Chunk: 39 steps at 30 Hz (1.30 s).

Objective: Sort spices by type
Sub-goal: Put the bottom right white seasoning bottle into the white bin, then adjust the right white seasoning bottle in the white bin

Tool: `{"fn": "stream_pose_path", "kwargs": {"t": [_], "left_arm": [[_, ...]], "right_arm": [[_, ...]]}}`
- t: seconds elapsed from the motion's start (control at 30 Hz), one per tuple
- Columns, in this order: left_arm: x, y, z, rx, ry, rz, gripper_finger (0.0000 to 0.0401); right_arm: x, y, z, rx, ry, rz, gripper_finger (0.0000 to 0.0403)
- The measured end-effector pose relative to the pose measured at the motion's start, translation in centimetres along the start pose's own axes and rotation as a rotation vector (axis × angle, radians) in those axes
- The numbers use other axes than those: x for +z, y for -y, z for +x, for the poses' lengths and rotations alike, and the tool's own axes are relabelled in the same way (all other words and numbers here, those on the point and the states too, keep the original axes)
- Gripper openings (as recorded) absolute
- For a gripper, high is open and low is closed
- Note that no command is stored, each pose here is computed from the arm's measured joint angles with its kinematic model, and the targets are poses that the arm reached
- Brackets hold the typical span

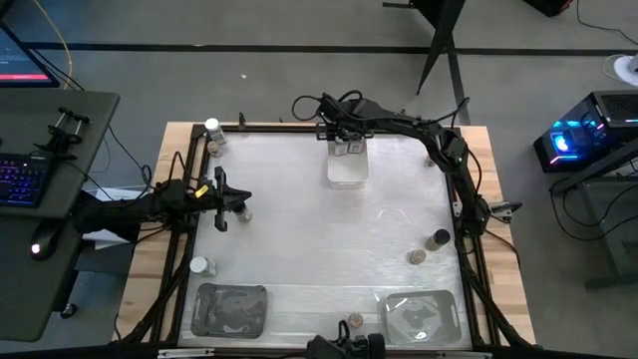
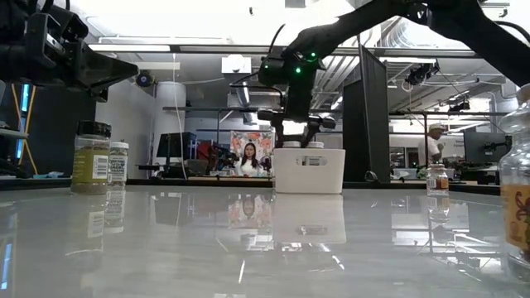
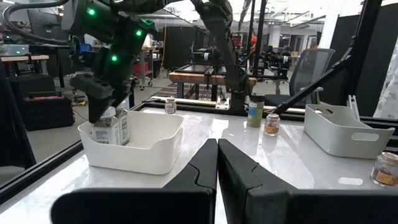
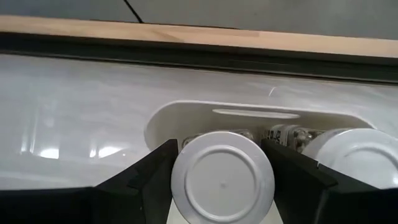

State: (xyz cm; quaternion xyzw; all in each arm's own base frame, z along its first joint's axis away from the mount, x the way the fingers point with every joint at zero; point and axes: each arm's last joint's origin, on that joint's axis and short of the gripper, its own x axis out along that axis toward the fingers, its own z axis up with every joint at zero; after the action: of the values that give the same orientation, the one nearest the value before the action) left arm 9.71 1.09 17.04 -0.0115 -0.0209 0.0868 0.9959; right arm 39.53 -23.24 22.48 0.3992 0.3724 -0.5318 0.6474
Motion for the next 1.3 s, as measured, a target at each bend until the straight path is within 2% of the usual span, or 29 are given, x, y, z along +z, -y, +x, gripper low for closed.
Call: {"fn": "stream_pose_path", "kwargs": {"t": [0.23,0.6,0.87,1.3], "left_arm": [[0.00,0.00,0.00,0.000,0.000,0.000,0.0001],[0.00,0.00,0.00,0.000,0.000,0.000,0.0001],[0.00,0.00,0.00,0.000,0.000,0.000,0.0001],[0.00,0.00,0.00,0.000,0.000,0.000,0.0001]], "right_arm": [[0.05,0.00,-0.24,0.012,-0.013,0.071,0.0220],[0.14,-0.07,-0.23,0.027,-0.013,-0.021,0.0220],[0.24,-0.03,-0.23,0.008,0.015,-0.006,0.0223],[0.25,-0.03,-0.27,0.008,0.017,-0.004,0.0328]]}}
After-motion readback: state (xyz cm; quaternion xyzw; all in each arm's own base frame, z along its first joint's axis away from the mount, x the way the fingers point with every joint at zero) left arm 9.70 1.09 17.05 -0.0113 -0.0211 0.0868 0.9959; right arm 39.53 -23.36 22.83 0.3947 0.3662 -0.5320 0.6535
